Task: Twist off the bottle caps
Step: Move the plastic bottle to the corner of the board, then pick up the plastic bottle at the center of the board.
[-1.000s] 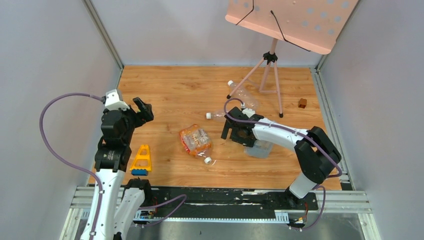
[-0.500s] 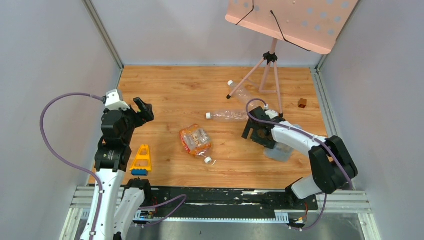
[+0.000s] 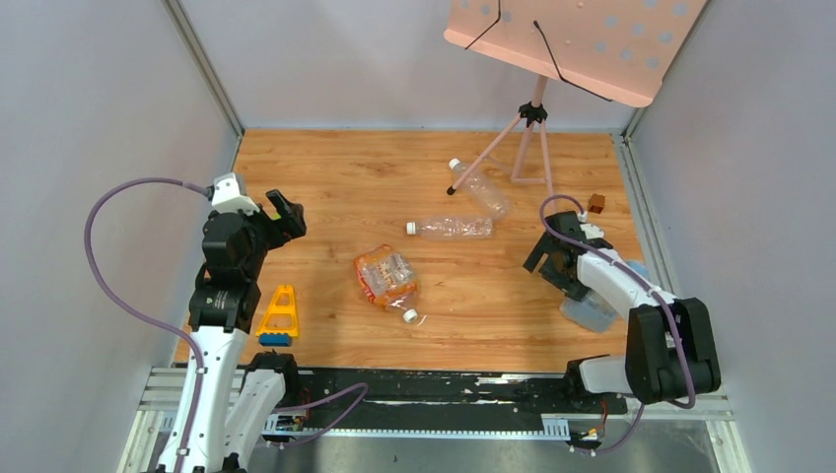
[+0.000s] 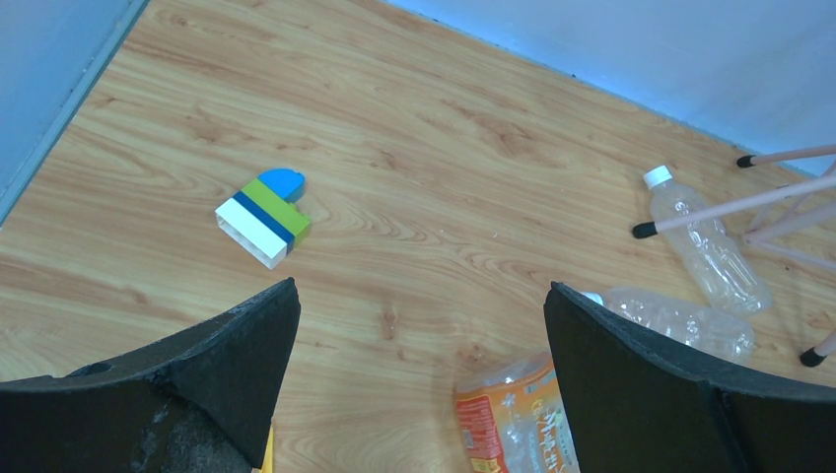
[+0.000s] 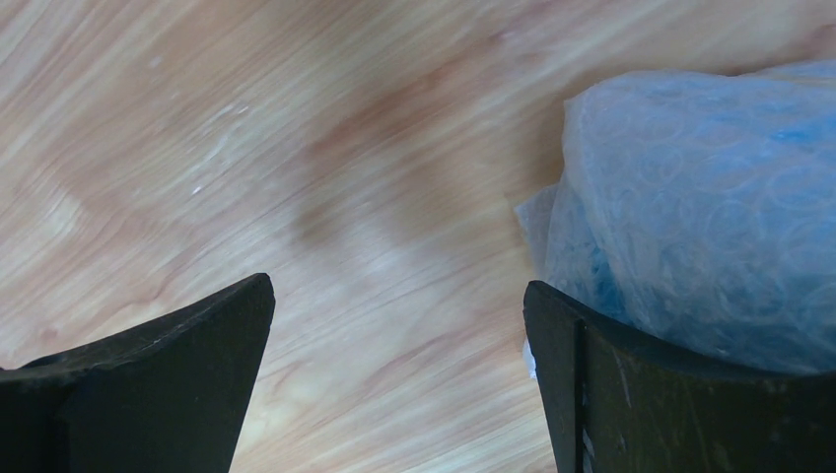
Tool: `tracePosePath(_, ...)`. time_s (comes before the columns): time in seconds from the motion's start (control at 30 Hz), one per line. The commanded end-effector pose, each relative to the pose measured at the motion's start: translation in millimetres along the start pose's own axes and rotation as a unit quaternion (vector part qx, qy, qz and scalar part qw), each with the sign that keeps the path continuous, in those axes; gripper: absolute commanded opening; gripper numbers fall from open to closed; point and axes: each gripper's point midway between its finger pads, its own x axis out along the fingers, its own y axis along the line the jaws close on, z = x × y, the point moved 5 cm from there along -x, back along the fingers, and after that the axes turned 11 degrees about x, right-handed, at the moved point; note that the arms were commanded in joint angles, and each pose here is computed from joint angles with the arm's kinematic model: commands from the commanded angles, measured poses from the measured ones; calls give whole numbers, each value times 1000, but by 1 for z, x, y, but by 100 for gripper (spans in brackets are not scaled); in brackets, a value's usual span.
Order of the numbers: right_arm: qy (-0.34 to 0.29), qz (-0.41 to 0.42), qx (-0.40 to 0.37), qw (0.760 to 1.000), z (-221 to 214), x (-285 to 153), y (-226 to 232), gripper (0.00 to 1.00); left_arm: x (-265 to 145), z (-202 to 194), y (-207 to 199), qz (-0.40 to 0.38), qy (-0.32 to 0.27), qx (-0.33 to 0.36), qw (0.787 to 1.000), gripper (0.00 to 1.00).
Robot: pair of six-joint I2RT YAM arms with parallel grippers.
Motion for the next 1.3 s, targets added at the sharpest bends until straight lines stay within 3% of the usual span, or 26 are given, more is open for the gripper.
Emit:
tracePosePath(0.0, -12, -31, 44, 999, 15, 2, -28, 100, -1, 12, -4, -11, -22, 1, 1000, 100)
tracePosePath(0.2, -25, -14, 90, 995, 30, -6, -31, 100, 2, 10, -8, -27, -14, 2, 1000, 100)
tracePosePath(0.43, 3, 99, 69, 993, 32, -30, 1, 100, 2, 7, -9, -31, -10, 0, 999, 100)
tracePosePath(0.57, 23, 216, 29, 976, 21, -53, 26, 97, 1, 6, -8, -27, -8, -4, 1000, 100)
tracePosePath(0.7, 51, 331, -33, 942, 1, -79, 55, 93, -3, -4, -9, -37, 19, -4, 999, 100)
tracePosePath(0.87, 74, 368, -103, 921, -35, -103, 94, 93, -9, -25, -8, -38, 30, -25, 998, 100)
tracePosePath(1.0, 129, 393, -105, 905, -77, -121, 121, 91, -8, -48, -30, -121, 36, -93, 988, 100)
tracePosePath(1.27, 153, 431, -49, 888, -130, -144, 141, 91, -26, -114, -46, -229, 73, -123, 963, 100)
